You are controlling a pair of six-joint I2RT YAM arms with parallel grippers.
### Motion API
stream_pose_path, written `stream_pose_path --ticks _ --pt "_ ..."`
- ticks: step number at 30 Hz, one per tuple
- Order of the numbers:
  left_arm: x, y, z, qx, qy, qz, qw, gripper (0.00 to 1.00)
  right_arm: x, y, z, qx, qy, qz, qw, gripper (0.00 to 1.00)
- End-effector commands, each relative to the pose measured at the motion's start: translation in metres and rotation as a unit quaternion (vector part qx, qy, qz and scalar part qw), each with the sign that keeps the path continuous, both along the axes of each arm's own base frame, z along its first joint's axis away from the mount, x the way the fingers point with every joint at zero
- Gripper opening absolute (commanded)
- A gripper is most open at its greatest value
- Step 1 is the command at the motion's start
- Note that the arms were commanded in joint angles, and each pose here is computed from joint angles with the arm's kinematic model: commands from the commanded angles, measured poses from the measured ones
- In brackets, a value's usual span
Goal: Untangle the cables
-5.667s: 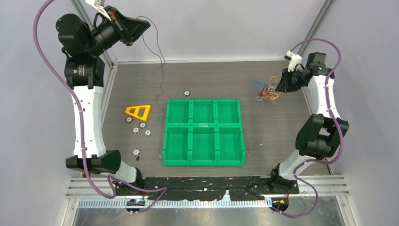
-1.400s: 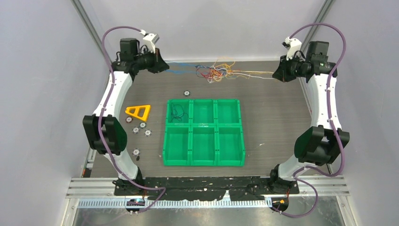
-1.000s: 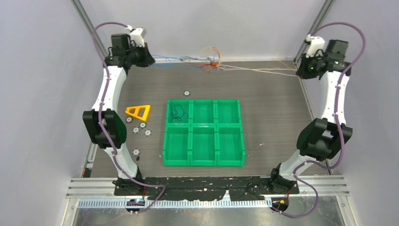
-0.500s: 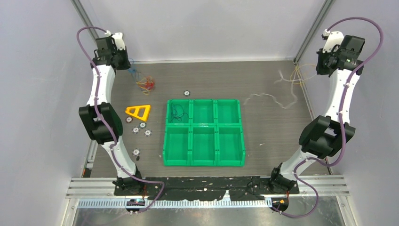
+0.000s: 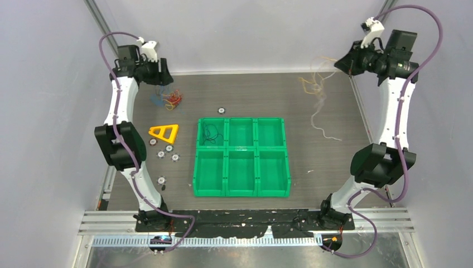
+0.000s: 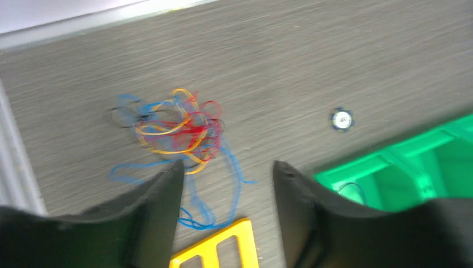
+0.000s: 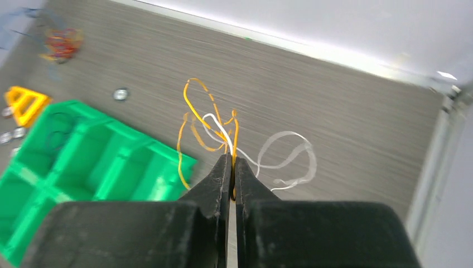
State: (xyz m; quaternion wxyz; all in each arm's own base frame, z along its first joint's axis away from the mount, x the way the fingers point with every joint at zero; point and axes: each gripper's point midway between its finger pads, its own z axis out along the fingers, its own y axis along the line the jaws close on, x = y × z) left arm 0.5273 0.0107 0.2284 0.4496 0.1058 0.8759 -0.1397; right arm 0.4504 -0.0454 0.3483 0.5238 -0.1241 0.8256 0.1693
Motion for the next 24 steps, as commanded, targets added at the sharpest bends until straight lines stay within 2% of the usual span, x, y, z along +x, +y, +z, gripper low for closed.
stream_pose_path --ticks 1,2,4,8,13,19,24 --pt "-0.021 -0.062 0.062 -0.019 -0.074 -0.132 0.988 0.72 -0.03 0.075 0.083 0.026 -0.101 0.108 0.989 0.05" --pt "-0.025 -0.077 0.077 -0.025 -0.097 -0.154 0.983 0.82 -0.032 0.083 0.083 0.025 -0.104 0.12 0.987 0.06" --pt "-0.036 -0.116 0.107 -0.04 -0.142 -0.212 0.966 0.9 -0.036 0.101 0.083 0.019 -0.109 0.146 0.983 0.05" --pt "-0.063 -0.207 0.156 -0.063 -0.209 -0.315 0.924 0.91 -0.039 0.131 0.075 0.01 -0.107 0.186 0.977 0.05" --pt "-0.095 -0.301 0.19 -0.079 -0.266 -0.408 0.87 0.87 -0.043 0.16 0.064 0.001 -0.098 0.218 0.971 0.05" --pt "-0.108 -0.358 0.201 -0.087 -0.294 -0.443 0.843 0.77 -0.049 0.178 0.049 -0.017 -0.091 0.24 0.966 0.05" --pt "-0.105 -0.384 0.187 -0.066 -0.301 -0.443 0.842 0.71 -0.056 0.184 0.044 -0.017 -0.087 0.25 0.964 0.05"
